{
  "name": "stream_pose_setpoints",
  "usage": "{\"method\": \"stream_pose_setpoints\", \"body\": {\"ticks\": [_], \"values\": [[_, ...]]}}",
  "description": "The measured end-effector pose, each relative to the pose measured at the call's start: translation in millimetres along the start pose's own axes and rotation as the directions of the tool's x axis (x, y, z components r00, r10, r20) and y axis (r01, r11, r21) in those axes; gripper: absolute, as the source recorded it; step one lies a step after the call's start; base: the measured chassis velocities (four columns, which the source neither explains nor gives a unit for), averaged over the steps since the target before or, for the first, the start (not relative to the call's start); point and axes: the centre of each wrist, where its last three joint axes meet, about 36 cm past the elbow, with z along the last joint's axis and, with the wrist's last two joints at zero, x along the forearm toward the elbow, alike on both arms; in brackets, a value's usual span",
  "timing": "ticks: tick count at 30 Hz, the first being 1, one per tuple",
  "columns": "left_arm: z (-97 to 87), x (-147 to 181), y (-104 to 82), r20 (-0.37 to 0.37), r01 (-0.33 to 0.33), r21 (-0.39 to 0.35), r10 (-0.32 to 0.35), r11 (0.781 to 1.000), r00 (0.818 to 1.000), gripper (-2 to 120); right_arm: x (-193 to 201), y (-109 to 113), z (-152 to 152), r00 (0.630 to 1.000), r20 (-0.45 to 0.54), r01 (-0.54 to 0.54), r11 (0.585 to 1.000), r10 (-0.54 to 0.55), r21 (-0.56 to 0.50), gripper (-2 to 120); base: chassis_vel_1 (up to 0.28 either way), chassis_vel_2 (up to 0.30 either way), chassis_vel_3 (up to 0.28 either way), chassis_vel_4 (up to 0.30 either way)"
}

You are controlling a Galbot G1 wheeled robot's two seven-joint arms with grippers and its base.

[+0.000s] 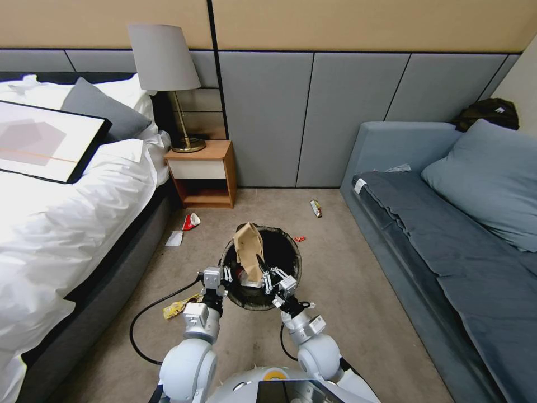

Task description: Pick up the trash bin, then pick up the garbage from the floor and place it into the trash bin.

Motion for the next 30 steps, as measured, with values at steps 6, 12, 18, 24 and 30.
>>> {"method": "stream_pose_setpoints", "body": {"ticks": [6, 12, 18, 24, 30], "values": [[-2.5, -1, 4.7, 0.006, 0.006, 0.000, -0.006, 1.000, 1.000, 0, 4, -14, 0, 1.000, -0.009, -0.015, 0.999, 0.016, 0.029, 0, 0.000, 0.000, 0.000, 0.000], [-3.6, -2, 6.1, 0.009, 0.009, -0.001, -0.009, 1.000, 1.000, 0, 7, -20, -2, 1.000, -0.014, -0.009, 0.999, 0.009, 0.045, 18, 0.000, 0.000, 0.000, 0.000], [-6.0, -1, 6.5, 0.013, 0.008, -0.001, -0.008, 1.000, 1.000, 0, 8, -21, -6, 1.000, -0.009, -0.005, 0.999, 0.006, 0.049, 38, 0.000, 0.000, 0.000, 0.000], [-7.2, -1, 7.3, 0.014, 0.008, -0.003, -0.008, 1.000, 1.000, 0, 8, -20, -9, 1.000, -0.004, -0.003, 0.999, 0.003, 0.053, 62, 0.000, 0.000, 0.000, 0.000], [-7.8, -1, 8.0, 0.016, 0.008, -0.003, -0.008, 1.000, 1.000, 0, 10, -18, -14, 1.000, 0.003, 0.004, 0.998, -0.004, 0.062, 83, 0.000, 0.000, 0.000, 0.000]]}}
